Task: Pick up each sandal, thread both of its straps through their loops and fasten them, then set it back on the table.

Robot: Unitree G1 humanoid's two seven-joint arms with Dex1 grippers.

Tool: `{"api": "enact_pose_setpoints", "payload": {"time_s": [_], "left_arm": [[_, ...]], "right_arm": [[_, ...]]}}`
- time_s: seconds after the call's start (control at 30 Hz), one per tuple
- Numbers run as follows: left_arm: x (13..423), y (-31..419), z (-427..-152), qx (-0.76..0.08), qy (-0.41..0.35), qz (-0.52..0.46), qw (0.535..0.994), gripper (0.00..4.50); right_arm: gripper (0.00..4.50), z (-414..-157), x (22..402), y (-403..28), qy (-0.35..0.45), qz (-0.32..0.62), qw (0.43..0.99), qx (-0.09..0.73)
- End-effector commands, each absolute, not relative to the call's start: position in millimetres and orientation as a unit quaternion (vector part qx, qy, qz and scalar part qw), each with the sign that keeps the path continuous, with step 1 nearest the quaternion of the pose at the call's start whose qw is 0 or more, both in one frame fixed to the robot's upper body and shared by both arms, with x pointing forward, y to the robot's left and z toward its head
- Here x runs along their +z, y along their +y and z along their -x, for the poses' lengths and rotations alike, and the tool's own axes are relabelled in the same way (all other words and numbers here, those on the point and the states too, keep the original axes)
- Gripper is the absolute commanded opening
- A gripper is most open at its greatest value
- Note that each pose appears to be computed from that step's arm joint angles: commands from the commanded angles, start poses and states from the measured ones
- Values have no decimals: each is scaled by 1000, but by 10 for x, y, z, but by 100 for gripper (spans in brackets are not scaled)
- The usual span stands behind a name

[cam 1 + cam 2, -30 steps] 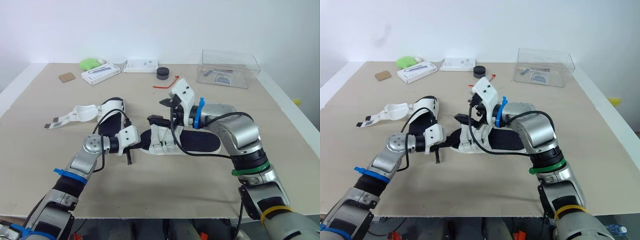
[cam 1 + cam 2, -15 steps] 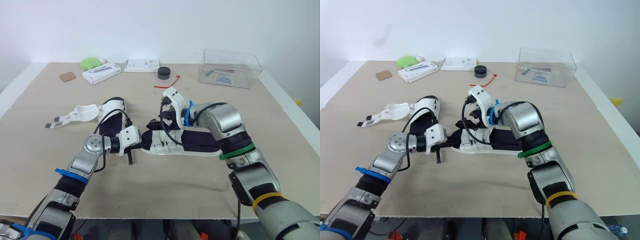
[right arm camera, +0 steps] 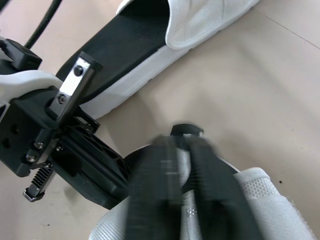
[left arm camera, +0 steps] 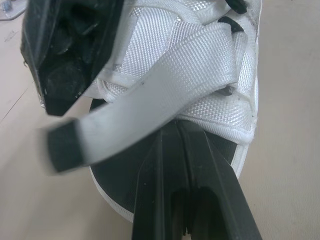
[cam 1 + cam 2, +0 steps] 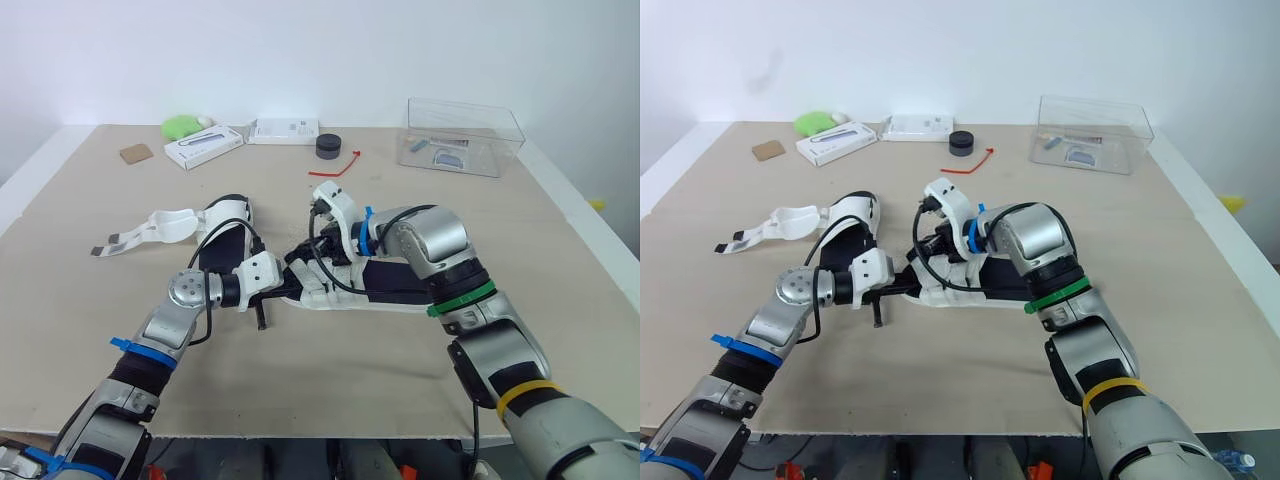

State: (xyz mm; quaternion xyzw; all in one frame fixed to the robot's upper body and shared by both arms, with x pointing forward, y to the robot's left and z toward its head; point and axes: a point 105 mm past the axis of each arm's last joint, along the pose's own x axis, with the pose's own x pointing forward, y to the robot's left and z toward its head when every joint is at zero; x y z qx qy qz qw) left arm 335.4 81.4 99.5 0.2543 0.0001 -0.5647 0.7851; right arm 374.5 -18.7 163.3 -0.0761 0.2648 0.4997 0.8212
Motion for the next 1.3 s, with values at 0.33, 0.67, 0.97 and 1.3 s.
{"api": "enact_pose_setpoints", "payload": {"time_s": [0.33,0.67,0.97,1.3], "left_arm": [[609,861,-3281,-575,75,-266,770,0],[605,844,-3271,-578,75,-265,768,0],[589,851,-3254,-577,76,-267,768,0],[579,861,-3239,-574,77,-266,771,0]], "right_arm": [[69,-3761,1861,-247,238,87,823,508],[405,-3763,1838,-124,215,105,819,522],[405,-3724,1688,7,247,100,801,536],[282,-3703,1565,15,289,89,787,538]]}}
